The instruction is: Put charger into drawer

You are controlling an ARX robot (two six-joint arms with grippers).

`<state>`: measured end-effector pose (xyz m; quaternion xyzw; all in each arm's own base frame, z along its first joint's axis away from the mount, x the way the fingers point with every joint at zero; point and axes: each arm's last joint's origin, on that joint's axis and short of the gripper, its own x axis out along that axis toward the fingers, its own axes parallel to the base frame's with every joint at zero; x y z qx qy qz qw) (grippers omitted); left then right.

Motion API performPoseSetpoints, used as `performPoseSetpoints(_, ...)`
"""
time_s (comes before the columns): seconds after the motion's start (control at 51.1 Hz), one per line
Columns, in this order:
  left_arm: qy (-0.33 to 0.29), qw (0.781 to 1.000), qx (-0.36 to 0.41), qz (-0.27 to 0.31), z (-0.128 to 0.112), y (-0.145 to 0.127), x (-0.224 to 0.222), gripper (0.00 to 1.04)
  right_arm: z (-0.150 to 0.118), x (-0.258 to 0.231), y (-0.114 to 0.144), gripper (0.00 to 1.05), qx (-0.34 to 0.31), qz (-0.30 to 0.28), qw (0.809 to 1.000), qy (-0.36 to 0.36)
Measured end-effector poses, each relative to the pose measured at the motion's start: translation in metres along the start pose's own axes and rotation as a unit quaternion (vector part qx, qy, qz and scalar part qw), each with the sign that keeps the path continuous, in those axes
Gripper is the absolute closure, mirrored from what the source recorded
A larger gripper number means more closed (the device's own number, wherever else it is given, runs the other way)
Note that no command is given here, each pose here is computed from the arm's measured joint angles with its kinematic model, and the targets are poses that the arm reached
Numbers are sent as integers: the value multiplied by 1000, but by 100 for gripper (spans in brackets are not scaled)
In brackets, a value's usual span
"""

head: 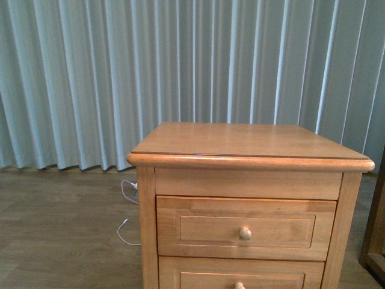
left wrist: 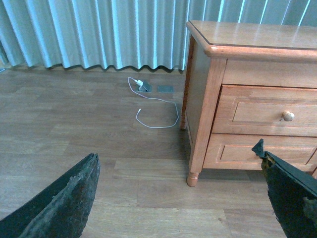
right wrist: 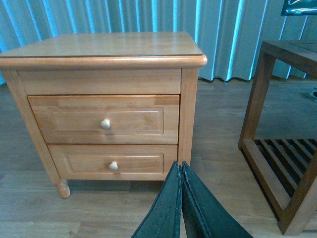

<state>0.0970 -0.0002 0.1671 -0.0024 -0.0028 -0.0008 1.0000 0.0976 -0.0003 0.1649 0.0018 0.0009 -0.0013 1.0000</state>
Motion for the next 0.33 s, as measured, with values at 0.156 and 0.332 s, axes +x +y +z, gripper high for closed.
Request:
performPoseSetpoints(0.156,0,1000,0,0,0,0,0,6,0,0,0,72,-1,0,1000,0)
performPoseSetpoints(0.332,0,1000,0,0,0,0,0,6,0,0,0,33,0,0,1000,0)
